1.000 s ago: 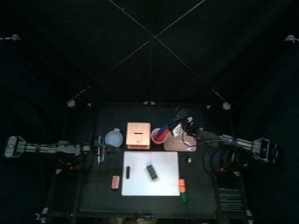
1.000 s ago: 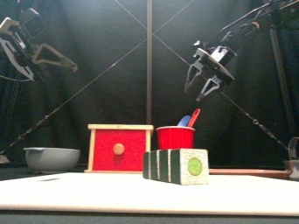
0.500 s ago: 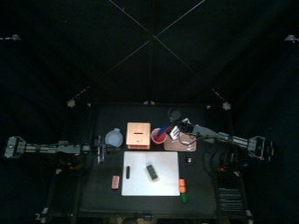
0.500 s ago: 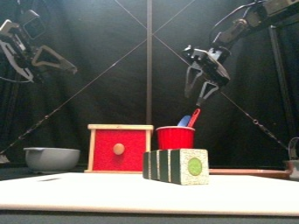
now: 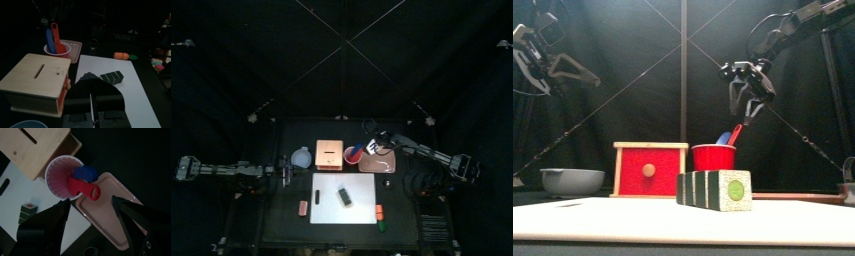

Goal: Place sushi on board then cut the sushi with the knife then place the pieces on the plate
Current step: Pick knife at handle with right hand

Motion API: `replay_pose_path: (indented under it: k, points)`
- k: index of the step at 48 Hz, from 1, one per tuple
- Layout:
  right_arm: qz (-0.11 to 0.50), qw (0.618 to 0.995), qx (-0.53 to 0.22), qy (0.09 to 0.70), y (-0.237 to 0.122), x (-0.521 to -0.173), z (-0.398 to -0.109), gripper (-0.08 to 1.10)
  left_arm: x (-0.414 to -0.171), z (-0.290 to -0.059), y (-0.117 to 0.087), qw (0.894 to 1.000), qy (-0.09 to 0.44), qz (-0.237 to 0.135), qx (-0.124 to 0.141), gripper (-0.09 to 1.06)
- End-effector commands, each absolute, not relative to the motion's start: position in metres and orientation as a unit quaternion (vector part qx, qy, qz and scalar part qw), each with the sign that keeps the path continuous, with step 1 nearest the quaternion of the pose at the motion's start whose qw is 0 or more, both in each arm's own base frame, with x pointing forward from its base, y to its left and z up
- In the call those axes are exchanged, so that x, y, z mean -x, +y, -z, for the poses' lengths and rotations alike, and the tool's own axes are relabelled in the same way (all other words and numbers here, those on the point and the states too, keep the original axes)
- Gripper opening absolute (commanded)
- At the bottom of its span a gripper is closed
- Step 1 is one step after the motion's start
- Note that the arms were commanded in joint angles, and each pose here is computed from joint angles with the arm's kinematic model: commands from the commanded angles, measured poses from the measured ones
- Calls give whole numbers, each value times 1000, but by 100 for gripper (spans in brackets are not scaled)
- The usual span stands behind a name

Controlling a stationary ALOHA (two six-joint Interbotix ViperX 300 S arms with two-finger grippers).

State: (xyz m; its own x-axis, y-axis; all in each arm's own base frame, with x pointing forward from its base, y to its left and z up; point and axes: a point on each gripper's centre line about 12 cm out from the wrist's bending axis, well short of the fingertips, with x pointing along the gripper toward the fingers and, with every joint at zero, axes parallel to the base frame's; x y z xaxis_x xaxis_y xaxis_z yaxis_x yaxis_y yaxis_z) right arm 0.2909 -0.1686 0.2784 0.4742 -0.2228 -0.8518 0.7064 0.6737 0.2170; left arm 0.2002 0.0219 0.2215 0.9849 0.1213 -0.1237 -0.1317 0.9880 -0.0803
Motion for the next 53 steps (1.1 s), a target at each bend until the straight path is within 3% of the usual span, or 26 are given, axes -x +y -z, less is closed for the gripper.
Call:
replay_pose_path:
  k: [1,22,53]
  points:
    - [279,813,-280,427,-176,-299,-296,96,-202,-226,23,996,52,-65,44,-3]
    - [254,767,-285,515,-197,-317,-279,96,-201,-223,23,995,56,-66,45,-3]
    - [209,725,-299,584,-207,-340,-267,96,-199,-219,23,995,61,-67,46,-3]
